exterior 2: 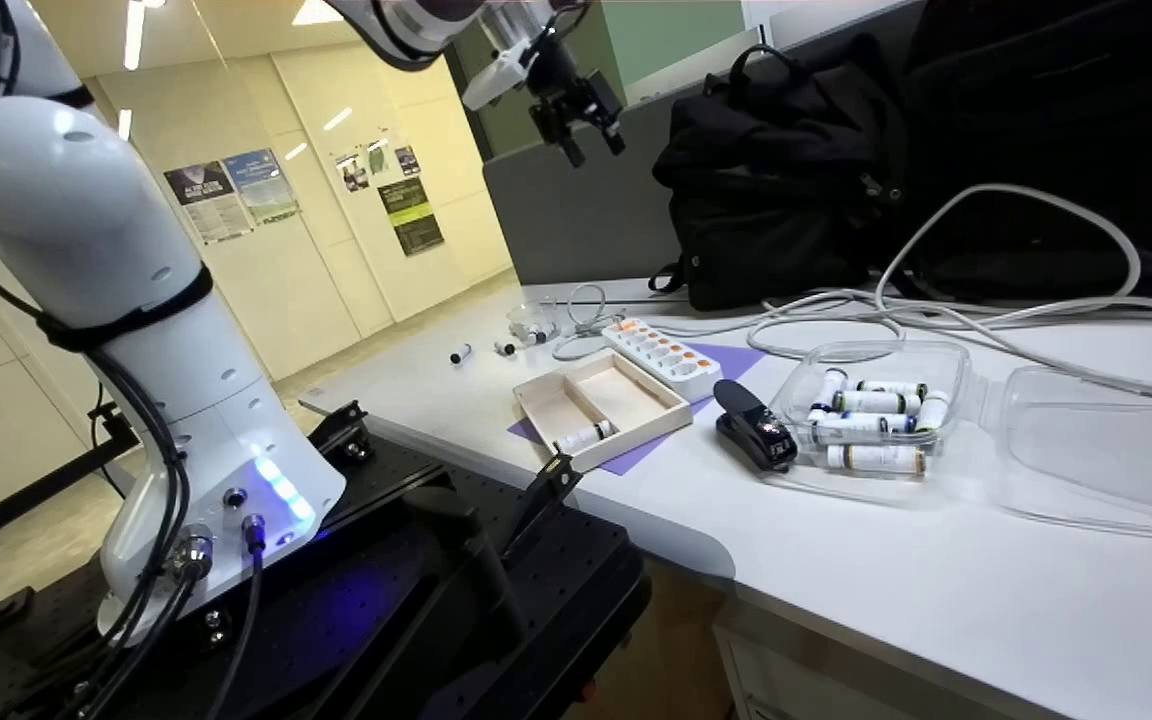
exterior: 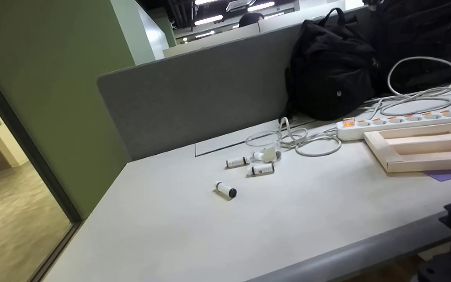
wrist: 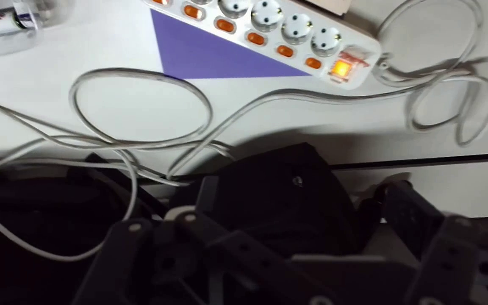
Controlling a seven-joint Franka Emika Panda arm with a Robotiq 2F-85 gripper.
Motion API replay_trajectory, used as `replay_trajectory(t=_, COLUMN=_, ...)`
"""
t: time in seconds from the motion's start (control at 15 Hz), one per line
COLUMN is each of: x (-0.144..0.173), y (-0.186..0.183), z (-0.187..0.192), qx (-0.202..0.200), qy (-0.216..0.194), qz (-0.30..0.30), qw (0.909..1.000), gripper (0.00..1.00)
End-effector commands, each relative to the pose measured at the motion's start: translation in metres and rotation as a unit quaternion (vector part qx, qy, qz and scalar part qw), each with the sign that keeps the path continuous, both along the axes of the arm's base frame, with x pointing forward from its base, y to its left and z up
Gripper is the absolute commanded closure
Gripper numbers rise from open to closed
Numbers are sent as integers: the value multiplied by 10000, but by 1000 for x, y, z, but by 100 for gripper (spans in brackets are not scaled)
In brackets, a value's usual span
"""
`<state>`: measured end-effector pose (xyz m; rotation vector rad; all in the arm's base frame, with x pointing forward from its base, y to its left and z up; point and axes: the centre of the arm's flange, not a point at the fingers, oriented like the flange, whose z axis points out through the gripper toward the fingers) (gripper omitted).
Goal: Turn on the last switch on the extension cord
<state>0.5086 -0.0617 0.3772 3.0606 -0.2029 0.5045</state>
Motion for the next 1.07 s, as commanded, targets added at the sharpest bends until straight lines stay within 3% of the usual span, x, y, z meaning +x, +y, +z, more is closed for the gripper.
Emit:
replay_trajectory(t=0.0, x=7, y=-21, z=-9, qx=23, qy=149, qz=-185, qw=9997, gripper=0)
replay_trajectory(t=0.13, x=12, y=-36, z=-20, qx=3, qy=228, qz=-242, qw=9994, gripper=0)
replay_trajectory(t=0.8, x=12, y=-21, z=-14, qx=0, qy=175, qz=-116, qw=9998, gripper=0)
replay_trajectory(t=0.87, x=5, y=-24, z=-25, qx=158, qy=-154, qz=-169, qw=9996, gripper=0)
replay_trajectory(t=0.93, x=5, y=-25, z=-36, qx=216, qy=-314, qz=-319, qw=9988, gripper=3)
replay_trajectory(t=1.0, x=8, y=-28, z=-49, qx=266, qy=-475, qz=-446, qw=9975, gripper=27)
